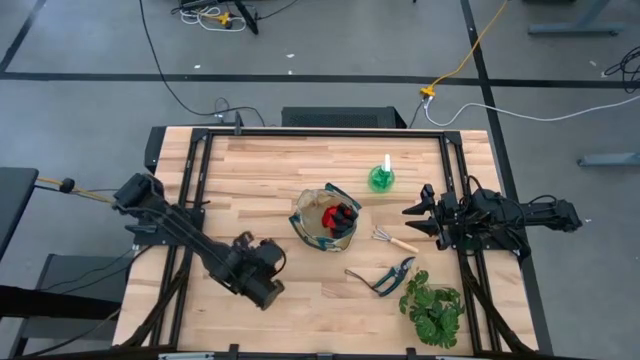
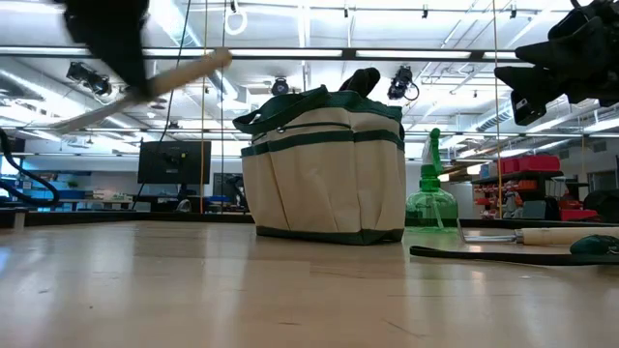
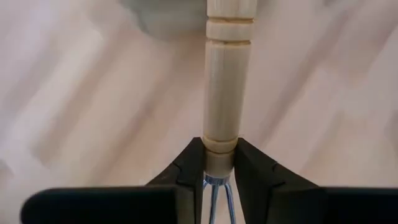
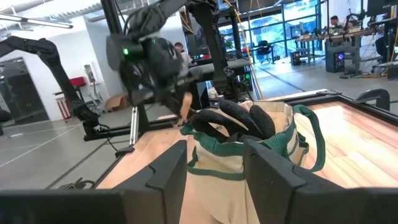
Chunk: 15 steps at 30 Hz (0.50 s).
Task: Pick & Place Garden tools in Gardening bag
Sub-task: Put the left brown hand rake into the green gardening bag
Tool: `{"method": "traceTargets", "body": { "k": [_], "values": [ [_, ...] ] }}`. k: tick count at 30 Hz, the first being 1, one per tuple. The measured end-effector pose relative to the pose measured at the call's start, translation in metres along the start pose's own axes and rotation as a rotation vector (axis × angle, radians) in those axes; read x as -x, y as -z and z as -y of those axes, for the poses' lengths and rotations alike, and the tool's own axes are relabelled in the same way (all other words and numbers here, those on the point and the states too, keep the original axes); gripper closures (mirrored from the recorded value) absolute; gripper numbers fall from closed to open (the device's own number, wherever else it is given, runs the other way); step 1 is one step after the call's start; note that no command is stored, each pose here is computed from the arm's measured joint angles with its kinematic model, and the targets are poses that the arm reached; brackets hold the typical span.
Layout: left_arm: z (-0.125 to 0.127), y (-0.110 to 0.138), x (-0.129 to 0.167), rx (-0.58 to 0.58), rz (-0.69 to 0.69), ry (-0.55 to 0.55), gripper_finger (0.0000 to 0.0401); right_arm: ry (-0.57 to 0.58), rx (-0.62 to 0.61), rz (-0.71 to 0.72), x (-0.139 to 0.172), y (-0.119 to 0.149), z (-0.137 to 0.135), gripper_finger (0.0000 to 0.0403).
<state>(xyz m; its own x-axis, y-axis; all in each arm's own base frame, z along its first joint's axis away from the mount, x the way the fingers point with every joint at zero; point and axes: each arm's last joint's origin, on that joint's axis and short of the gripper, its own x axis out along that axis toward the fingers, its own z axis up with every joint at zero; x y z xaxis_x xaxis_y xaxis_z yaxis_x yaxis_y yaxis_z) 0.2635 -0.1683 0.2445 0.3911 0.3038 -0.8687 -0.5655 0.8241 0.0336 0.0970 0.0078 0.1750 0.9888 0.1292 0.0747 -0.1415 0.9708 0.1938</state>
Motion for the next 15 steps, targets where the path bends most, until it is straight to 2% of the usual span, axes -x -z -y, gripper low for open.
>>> {"method": "traceTargets", "body": {
  "k": [4,8,15],
  "values": [
    [-0.004,-0.013,0.020,-0.041,0.235,-0.033,0.0333,0.000,0.000,0.000,0.000,0.000,0.000,0.0243],
    [-0.014,-0.022,0.035,-0.021,0.414,-0.081,0.0333,0.000,0.000,0.000,0.000,0.000,0.000,0.0243],
    [-0.019,-0.035,0.038,-0.027,0.555,-0.156,0.0333,0.002,0.000,-0.002,0.000,0.000,0.000,0.0243]
  ]
}}
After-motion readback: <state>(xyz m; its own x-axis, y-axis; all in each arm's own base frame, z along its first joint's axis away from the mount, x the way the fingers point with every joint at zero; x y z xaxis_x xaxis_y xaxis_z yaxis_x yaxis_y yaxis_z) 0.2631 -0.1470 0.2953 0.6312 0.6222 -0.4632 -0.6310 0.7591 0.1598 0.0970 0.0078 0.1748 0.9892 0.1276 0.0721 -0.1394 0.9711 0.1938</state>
